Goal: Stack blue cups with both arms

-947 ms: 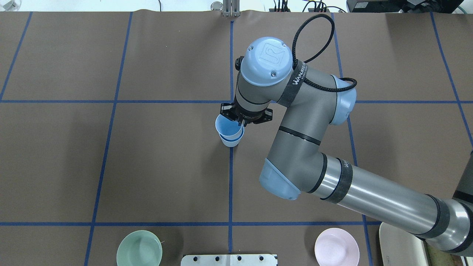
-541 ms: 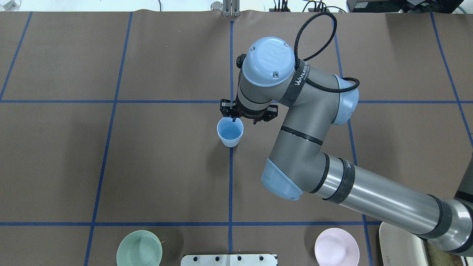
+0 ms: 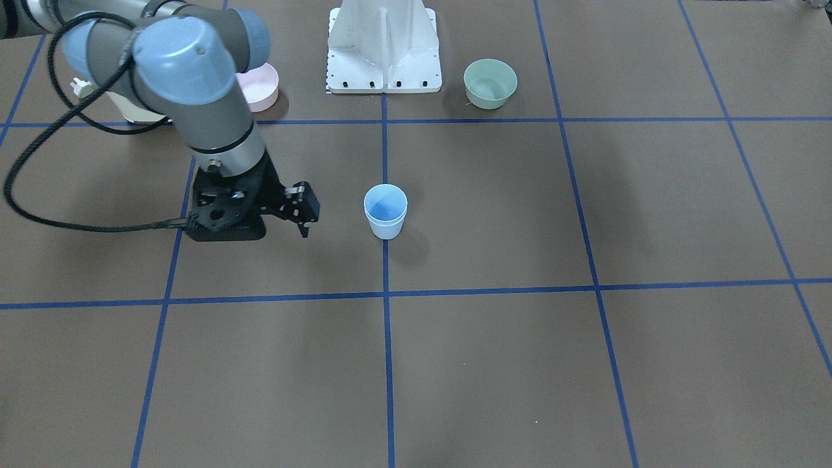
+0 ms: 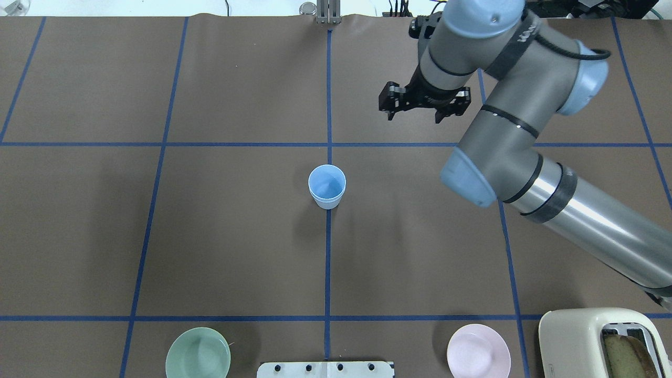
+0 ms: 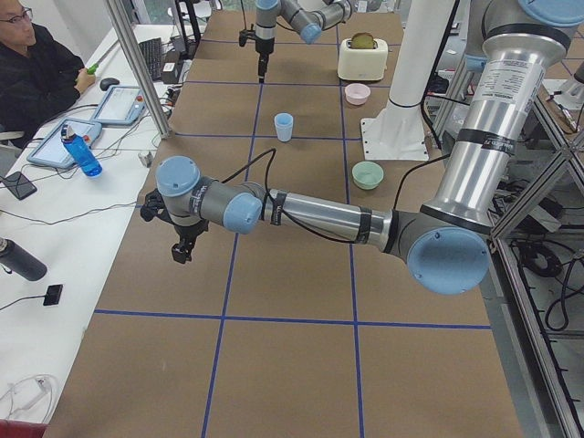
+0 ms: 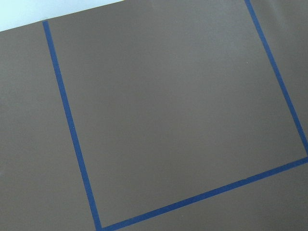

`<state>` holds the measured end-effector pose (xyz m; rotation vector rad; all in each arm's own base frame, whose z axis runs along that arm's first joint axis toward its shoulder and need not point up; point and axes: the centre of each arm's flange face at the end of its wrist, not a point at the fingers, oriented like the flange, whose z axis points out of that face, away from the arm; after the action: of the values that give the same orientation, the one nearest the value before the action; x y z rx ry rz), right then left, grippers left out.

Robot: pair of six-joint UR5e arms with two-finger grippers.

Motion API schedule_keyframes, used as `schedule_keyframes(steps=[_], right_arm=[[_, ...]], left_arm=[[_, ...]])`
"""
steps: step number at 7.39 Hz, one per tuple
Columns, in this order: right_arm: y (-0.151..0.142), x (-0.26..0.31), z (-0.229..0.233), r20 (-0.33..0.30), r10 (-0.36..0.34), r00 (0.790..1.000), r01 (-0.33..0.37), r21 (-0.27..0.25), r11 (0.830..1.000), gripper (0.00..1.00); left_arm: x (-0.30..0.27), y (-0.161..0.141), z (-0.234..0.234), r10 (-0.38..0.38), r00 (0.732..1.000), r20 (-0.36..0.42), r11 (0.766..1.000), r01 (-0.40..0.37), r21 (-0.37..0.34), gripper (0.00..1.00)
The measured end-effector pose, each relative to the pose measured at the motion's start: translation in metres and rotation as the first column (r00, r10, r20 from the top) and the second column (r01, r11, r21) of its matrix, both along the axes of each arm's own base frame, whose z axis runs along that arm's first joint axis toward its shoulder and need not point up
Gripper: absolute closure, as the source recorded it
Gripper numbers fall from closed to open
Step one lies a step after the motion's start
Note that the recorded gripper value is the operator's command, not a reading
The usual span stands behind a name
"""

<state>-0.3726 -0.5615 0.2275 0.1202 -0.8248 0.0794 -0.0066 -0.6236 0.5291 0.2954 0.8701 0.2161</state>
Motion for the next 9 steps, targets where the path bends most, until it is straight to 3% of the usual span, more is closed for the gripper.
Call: schedule_keyframes(steps=[3,6,9], right_arm=[[-0.046,0.148,0.103,-0.029,-0.061,0.998,0.062,0.024,0.998,0.0],[-0.042,0.261,0.203,-0.07,-0.108,0.992,0.111,0.037,0.993,0.0],[-0.019,0.337,0.264,-0.084,-0.107,0.991,0.11,0.032,0.993,0.0]], left_arm=[[0.0,0.003,0.007,0.003,1.0,0.001,1.0,-0.003,-0.009,0.02],[0.0,0.013,0.021,0.012,1.0,-0.02,1.0,-0.013,-0.023,0.02],[-0.009,0.034,0.039,0.017,0.996,-0.083,1.0,-0.018,-0.014,0.02]])
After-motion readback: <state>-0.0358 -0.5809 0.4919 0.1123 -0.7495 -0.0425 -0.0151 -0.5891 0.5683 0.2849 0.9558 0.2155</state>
